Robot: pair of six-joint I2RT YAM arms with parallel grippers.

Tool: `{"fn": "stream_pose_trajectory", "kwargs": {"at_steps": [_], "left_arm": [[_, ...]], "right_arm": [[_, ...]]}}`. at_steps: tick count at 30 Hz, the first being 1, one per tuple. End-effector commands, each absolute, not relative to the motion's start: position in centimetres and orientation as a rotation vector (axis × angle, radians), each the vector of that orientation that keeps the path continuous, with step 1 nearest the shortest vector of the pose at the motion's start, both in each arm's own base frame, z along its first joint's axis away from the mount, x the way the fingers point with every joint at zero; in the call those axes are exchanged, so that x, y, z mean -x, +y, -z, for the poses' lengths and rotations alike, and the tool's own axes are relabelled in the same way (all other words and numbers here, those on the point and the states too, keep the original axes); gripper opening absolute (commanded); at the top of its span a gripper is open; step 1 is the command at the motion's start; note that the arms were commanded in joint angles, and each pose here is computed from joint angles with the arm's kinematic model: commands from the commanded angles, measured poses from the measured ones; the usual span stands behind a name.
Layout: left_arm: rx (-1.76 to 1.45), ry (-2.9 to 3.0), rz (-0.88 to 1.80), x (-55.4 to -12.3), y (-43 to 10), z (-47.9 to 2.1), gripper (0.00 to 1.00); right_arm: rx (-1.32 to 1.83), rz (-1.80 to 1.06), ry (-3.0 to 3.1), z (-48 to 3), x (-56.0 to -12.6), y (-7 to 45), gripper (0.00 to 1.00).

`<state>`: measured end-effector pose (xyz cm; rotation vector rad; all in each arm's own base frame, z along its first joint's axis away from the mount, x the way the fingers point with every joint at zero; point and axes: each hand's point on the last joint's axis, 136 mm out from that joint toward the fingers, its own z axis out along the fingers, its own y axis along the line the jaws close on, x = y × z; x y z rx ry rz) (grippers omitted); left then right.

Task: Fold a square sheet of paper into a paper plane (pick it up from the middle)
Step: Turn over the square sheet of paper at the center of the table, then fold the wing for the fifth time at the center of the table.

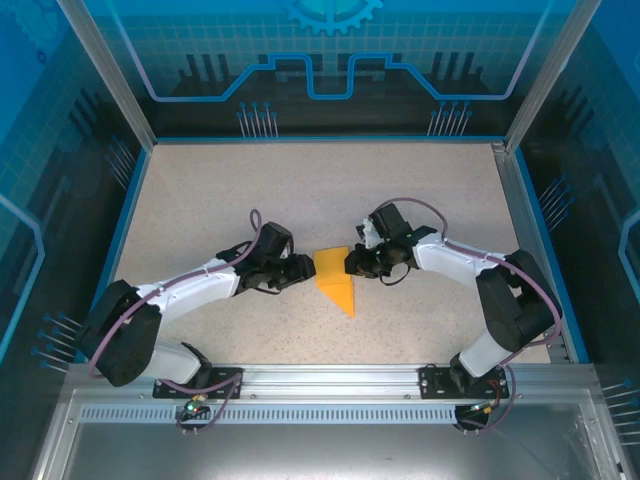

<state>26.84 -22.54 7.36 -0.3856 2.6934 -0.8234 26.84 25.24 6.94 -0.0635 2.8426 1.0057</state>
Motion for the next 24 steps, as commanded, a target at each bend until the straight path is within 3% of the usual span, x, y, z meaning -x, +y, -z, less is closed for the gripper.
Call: {"fn": "stream_pose_trajectory", "kwargs": {"at_steps": [1,17,24], "left_arm": [[0.443,2.676,0.892,-28.0,-23.9,-8.0,0.49],[0.358,2.716,0.922,-27.4,-24.6,-8.7,0.49],[0.321,2.735,0.906,-27.2,-24.6,-9.0,0.49]], "right_arm": [[0.092,-1.045,2.846,-6.6,-26.9,25.6,0.17],[-0.165,-0.822,2.96,-9.3,-28.1,24.1,0.22],[-0.126,-0.831,2.946,-11.8,-28.7,24.6,0.23]]}}
